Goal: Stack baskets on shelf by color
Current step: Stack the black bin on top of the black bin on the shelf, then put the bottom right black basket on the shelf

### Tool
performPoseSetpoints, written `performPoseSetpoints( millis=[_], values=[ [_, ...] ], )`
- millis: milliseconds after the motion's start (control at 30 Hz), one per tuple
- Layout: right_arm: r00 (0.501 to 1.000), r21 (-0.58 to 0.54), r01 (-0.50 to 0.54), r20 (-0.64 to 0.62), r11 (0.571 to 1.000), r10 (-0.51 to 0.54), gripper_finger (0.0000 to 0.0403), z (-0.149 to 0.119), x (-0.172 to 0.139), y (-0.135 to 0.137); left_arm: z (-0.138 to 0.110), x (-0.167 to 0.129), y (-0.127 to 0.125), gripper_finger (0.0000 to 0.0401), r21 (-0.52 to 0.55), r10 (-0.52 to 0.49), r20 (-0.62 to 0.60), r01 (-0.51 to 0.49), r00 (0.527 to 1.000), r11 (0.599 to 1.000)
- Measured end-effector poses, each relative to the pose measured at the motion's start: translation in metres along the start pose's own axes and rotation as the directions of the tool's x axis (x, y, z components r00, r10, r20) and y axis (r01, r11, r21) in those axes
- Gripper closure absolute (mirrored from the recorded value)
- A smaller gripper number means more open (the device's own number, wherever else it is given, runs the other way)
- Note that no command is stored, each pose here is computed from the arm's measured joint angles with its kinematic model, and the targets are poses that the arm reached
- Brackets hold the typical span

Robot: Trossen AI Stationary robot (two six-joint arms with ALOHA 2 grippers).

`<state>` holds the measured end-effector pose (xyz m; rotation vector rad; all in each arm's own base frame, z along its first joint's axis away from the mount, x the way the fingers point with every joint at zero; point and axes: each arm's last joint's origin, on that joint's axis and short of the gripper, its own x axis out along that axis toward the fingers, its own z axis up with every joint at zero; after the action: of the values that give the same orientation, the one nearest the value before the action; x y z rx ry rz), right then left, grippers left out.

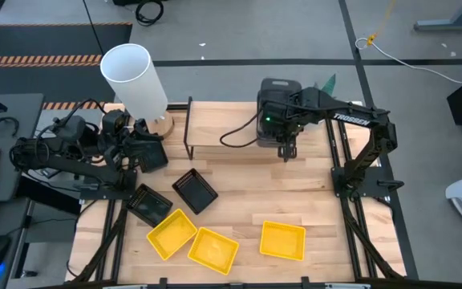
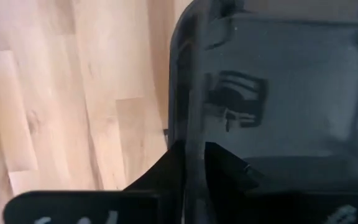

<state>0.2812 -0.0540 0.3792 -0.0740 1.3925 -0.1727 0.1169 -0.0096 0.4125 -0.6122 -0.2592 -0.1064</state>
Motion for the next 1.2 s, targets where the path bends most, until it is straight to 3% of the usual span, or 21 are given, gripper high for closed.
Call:
performPoseSetpoints(
  millis=[167, 533, 667, 900, 1200],
  values=[
    [1.000, -0.001, -0.011, 0.002, 1.000, 0.011, 0.0321, 0.000, 0.000, -0.002, 0.000, 0.000, 0.000, 0.0287, 0.000, 0.001, 0.000, -0.001, 1.000, 1.000],
    [0.995, 0.122, -0.103, 0.012, 0.987, 0.102, 0.0265, -0.005, 0.003, -0.026, -0.001, 0.000, 0.001, 0.0287, 0.001, 0.010, -0.008, -0.010, 1.000, 1.000],
    [0.992, 0.135, -0.125, 0.032, 0.983, 0.122, 0.0251, -0.006, -0.002, -0.028, -0.007, -0.001, 0.005, 0.0287, -0.007, 0.050, -0.067, -0.051, 0.996, 0.999],
    [0.978, 0.153, -0.161, 0.161, 0.975, 0.136, 0.0243, -0.004, -0.031, -0.027, -0.025, 0.005, 0.018, 0.0287, -0.049, 0.190, -0.220, -0.206, 0.957, 0.977],
    [0.970, 0.146, -0.166, 0.204, 0.975, 0.134, 0.0242, -0.005, -0.043, -0.024, -0.039, 0.022, 0.025, 0.0287, -0.118, 0.208, -0.307, -0.254, 0.929, 0.960]
  ],
)
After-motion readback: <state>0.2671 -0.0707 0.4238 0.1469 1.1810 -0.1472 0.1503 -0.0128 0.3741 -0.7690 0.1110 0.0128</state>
